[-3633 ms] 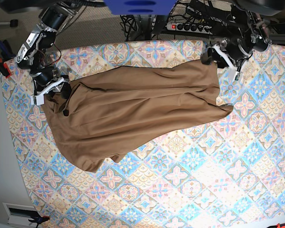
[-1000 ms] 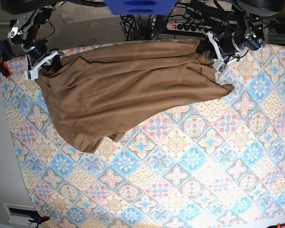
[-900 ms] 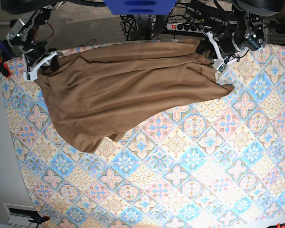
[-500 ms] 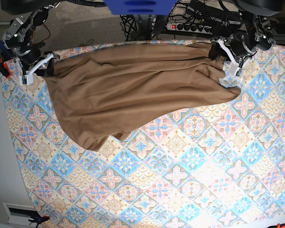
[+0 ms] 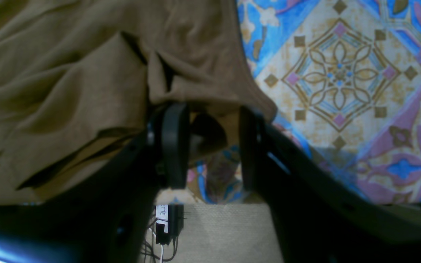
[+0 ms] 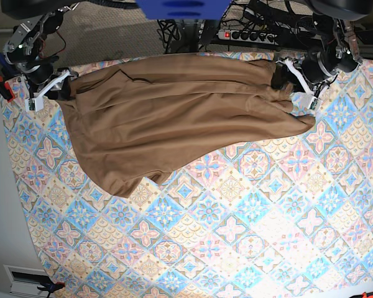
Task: Layout the t-shirt on the table in an organized manner, then fold the t-shirt properly
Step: 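Pull the shirt edge with both grippers toward the robot base, then release with the right gripper and reach to the shirt's hem corner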
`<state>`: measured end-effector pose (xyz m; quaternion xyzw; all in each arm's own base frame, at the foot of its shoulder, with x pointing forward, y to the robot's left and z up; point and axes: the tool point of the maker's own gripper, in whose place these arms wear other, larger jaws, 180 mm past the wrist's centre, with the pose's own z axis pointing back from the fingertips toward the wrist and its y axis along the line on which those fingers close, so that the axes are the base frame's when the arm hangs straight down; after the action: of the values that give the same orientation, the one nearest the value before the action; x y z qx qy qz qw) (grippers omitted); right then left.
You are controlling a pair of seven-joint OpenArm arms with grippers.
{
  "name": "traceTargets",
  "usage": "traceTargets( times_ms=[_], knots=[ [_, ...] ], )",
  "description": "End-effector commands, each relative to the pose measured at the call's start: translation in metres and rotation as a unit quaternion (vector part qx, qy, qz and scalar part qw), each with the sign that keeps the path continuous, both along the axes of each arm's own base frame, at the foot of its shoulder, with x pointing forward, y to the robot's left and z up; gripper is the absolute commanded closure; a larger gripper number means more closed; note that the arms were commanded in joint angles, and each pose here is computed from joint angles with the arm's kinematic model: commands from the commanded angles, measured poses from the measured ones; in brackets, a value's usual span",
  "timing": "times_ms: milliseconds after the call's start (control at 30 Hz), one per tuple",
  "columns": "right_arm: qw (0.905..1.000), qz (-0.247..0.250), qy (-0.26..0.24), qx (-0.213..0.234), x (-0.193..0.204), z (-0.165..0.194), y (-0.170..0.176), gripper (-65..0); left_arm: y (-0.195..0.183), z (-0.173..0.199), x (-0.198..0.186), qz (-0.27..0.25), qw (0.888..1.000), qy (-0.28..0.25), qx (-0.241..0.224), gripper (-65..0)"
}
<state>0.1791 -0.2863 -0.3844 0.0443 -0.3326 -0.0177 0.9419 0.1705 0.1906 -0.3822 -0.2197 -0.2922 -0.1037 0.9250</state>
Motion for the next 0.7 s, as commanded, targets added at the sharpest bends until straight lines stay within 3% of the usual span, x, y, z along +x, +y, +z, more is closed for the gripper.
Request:
traceTargets(
  times_ms=[0,333,467,567,667],
  knots=[
    [0.9997,0.004,-0.022,-0.009,0.008,0.012,-0.005,-22.0,0.001,0.010,0.005,-0.002,1.000,-0.019,-0.003,-19.3],
    [0.9997,0.004,-0.023,-0.009,0.008,0.012,-0.005,-22.1,-0.001,0.010,-0.004,-0.001,1.000,-0.012,-0.015,-19.3],
    [0.9997,0.004,-0.023,-0.009,0.008,0.012,-0.005,-22.1,0.026,0.025,0.005,0.068,0.996,-0.046,-0.028,-18.9],
    [0.9997,0.004,-0.023,-0.009,0.008,0.012,-0.004,-22.1,0.045,0.042,0.020,0.136,0.985,-0.093,-0.053,-18.9],
    [0.9996,0.004,-0.027,-0.009,0.011,0.013,-0.004,-22.1,0.049,0.045,0.029,0.161,0.979,-0.109,-0.067,-18.9]
  ],
)
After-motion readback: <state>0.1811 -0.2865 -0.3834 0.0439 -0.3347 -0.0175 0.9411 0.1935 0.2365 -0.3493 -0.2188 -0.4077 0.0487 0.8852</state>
